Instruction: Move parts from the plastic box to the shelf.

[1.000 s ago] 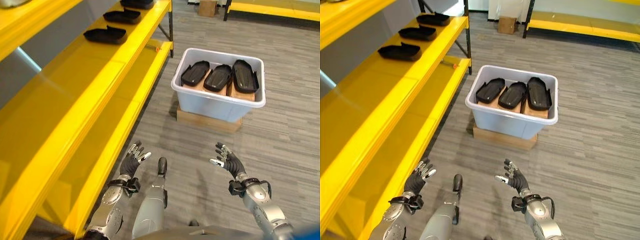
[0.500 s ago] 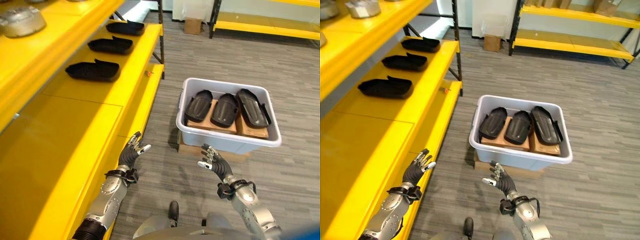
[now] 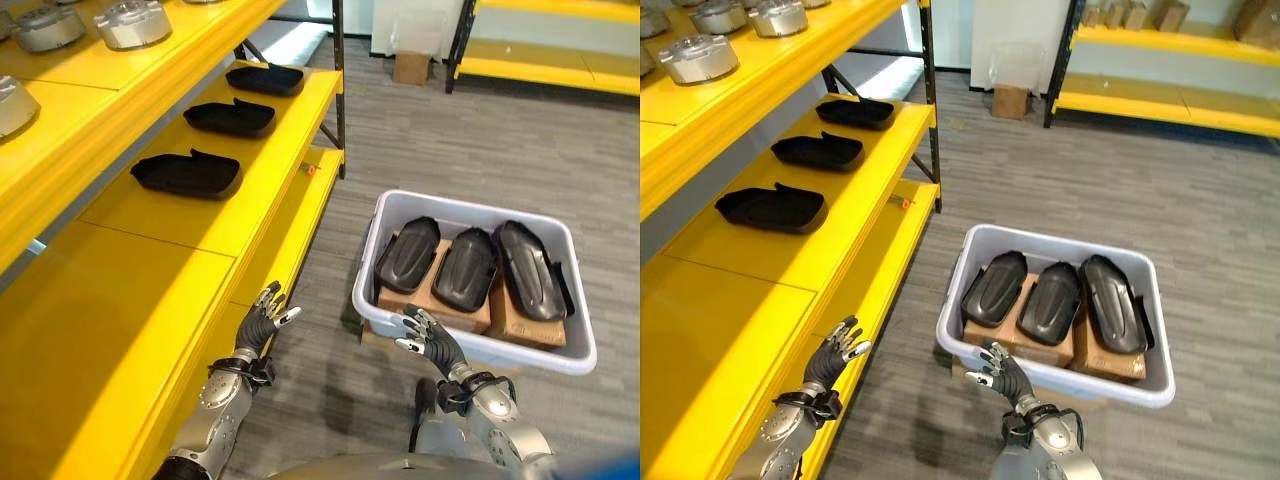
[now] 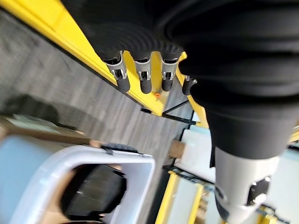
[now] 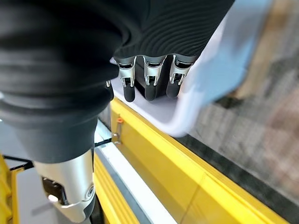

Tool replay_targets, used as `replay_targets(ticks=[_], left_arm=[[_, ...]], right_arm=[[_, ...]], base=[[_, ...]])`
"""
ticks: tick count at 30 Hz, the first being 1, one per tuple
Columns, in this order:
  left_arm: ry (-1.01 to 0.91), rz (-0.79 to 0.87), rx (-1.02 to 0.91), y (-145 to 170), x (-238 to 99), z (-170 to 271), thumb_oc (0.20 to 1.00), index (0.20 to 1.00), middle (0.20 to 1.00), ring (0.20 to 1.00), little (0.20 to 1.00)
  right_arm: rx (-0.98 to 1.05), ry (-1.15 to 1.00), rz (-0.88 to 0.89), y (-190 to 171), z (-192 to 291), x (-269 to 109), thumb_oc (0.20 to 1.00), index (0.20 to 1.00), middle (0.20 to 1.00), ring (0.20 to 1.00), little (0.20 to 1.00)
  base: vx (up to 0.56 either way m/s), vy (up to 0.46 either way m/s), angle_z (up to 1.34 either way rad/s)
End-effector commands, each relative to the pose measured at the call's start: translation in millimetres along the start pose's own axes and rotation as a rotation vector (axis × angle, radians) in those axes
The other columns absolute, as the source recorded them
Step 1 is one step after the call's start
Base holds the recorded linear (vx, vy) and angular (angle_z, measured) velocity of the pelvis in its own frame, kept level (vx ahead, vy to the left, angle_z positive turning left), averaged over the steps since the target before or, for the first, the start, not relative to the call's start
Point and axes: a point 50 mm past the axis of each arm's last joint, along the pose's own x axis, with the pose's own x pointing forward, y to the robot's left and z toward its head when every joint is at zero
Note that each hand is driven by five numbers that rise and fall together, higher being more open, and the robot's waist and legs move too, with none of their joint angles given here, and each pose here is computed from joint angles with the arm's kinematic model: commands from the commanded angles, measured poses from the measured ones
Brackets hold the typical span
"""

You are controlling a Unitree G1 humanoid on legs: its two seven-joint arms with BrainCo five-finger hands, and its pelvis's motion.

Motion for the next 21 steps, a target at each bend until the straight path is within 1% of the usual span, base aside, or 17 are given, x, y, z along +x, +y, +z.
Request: replay_targets(ticks=[1, 11, 16, 18, 21], left_arm=[[-0.118, -0.071, 0.045, -7, 8, 29, 1.000, 1.000, 1.000, 1.000, 1.000], [-0.120, -0.072, 0.013, -7, 7, 29, 1.000, 1.000, 1.000, 1.000, 1.000], [-0.145, -0.060, 0.004, -6, 8, 34, 1.000, 1.000, 1.000, 1.000, 1.000], [-0.147, -0.053, 0.002, -6, 8, 36, 1.000, 1.000, 1.000, 1.000, 1.000], [-0.142, -0.050, 0.001, -5, 6, 34, 1.000, 1.000, 1.000, 1.000, 1.000]], right_arm=[[-0.037, -0.121, 0.010, -3, 26, 2, 1.000, 1.000, 1.000, 1.000, 1.000], [-0.033, -0.140, -0.006, -14, 33, -3, 1.000, 1.000, 1.000, 1.000, 1.000], [-0.043, -0.181, -0.014, -16, 42, -2, 1.000, 1.000, 1.000, 1.000, 1.000], [-0.051, -0.209, -0.028, -17, 49, -2, 1.000, 1.000, 1.000, 1.000, 1.000], [-0.051, -0.236, -0.066, -22, 53, -4, 1.000, 1.000, 1.000, 1.000, 1.000]], base=[[0.08, -0.208, -0.15], [0.09, -0.163, -0.01], [-0.01, -0.104, -0.01], [0.04, -0.015, -0.18], [0.22, 0.183, 0.12]])
